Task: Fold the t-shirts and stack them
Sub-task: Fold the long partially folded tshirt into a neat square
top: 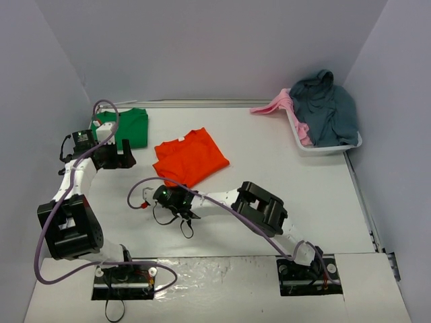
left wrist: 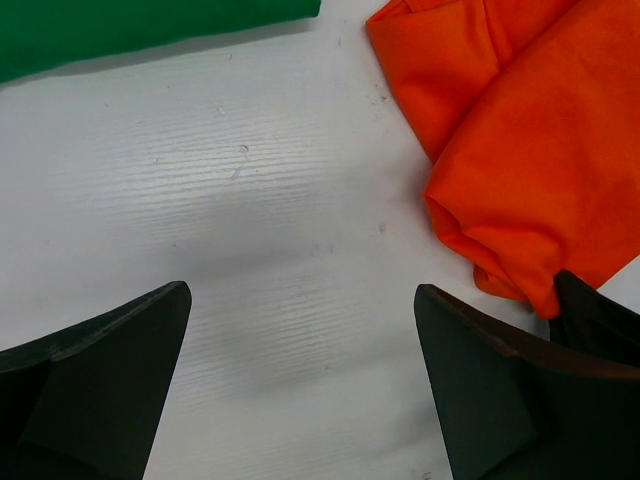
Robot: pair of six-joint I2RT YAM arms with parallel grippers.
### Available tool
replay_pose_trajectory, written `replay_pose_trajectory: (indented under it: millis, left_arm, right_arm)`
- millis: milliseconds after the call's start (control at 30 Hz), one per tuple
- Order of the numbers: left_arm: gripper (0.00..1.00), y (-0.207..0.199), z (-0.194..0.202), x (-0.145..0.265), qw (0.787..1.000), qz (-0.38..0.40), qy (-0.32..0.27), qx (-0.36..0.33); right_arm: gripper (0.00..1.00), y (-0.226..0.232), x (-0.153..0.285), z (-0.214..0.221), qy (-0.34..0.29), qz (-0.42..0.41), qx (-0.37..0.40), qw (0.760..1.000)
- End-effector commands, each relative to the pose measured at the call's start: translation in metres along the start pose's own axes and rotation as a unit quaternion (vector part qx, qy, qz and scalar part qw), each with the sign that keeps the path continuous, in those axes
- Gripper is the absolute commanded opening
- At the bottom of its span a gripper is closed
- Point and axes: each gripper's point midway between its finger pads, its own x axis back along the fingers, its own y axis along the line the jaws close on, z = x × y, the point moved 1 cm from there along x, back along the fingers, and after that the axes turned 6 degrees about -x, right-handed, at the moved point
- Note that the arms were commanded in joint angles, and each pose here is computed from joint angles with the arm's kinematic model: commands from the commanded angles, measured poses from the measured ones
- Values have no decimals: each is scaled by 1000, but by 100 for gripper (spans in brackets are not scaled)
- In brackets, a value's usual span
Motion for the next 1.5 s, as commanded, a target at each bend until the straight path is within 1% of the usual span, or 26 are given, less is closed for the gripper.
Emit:
replay_pose_trajectory:
  millis: [0,100,200,233,267,300,367,400,500,600,700,800,900,933,1100,1167,1200,1267,1433,1467]
  left_arm:
    - [94,-7,-21,10,1000,12,-27,-2]
    - [94,-12,-23,10,999,24,-26,4]
    - [94,-20,-24,11,999,46,-24,16]
    - [94,-25,-25,11,998,58,-23,19]
    - [94,-29,-23,10,997,73,-20,25]
    - [94,-42,-23,10,994,104,-19,27]
    - [94,-55,-22,9,991,127,-8,28]
    - [94,-69,-21,7,989,145,-3,21]
    - [94,-94,-22,0,986,167,10,1]
    - [94,-109,-24,-9,982,185,20,-10]
    - [94,-118,-23,-23,976,215,33,27]
    - [94,-124,-22,-33,968,240,44,67]
    - [94,-124,-17,-47,962,246,63,99]
    - [94,-125,-14,-52,957,254,72,119]
    - [94,-135,-17,-68,946,276,73,153]
    - [94,-136,-21,-74,941,273,76,184]
    - [94,-135,-29,-78,941,274,62,188]
    - [94,-136,-36,-88,934,273,56,223]
    - [94,-145,-34,-108,917,268,75,285]
    - [94,-144,-40,-112,918,272,56,283]
  right_arm:
    - [0,-10,-2,16,30,23,-5,999]
    - [0,-28,2,22,35,35,-21,999]
    - [0,-50,5,26,36,37,-54,997]
    - [0,-61,5,27,28,30,-84,996]
    - [0,-67,7,27,28,24,-94,995]
    - [0,-74,7,27,25,22,-107,994]
    - [0,-89,9,31,22,19,-130,991]
    - [0,-97,9,29,18,22,-139,990]
    - [0,-112,6,33,23,26,-155,987]
    - [0,-119,-3,37,26,24,-172,984]
    - [0,-122,-13,34,19,17,-187,982]
    - [0,-111,-23,36,31,-1,-184,982]
    - [0,-109,-31,29,28,-10,-189,982]
    - [0,-113,-32,23,21,-7,-193,981]
    - [0,-117,-41,11,12,-8,-200,980]
    - [0,-121,-42,5,7,-7,-202,979]
    - [0,-119,-45,6,10,-9,-201,979]
    - [0,-121,-48,2,9,-6,-203,979]
    - [0,-122,-46,-7,6,-6,-201,980]
    - [0,-122,-45,-10,3,-6,-199,980]
